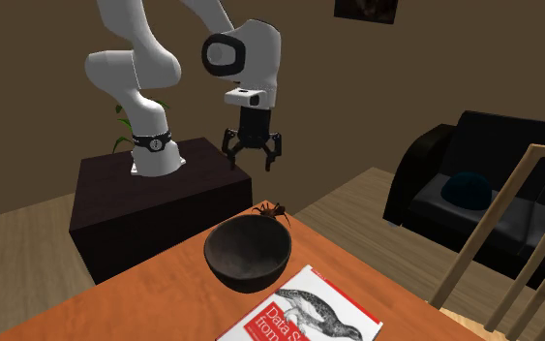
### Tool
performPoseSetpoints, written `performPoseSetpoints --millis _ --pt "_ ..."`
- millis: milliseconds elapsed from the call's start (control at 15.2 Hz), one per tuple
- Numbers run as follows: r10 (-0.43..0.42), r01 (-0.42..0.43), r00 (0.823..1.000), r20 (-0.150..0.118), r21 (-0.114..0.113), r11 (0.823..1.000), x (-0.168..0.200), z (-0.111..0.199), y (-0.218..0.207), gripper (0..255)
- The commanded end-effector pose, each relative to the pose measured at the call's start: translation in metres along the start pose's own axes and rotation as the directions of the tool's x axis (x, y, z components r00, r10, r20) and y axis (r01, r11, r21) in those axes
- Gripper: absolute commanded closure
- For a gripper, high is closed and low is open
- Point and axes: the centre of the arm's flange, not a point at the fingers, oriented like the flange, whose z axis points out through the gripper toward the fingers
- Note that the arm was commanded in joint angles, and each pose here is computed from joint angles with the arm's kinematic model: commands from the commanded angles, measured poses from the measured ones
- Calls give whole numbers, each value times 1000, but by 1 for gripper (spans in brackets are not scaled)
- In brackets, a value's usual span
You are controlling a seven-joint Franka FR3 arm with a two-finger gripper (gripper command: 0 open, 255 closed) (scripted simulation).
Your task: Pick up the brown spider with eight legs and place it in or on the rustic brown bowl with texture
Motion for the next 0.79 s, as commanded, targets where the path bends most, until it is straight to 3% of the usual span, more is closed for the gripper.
performPoseSetpoints --millis 0,462,726 --pt "24 -24 1000 -8 -1 1000 0 22 -18 0" --pt "99 -100 995 -31 -20 995 11 95 -76 0" --pt "103 -104 994 -32 -21 994 12 115 -79 0"
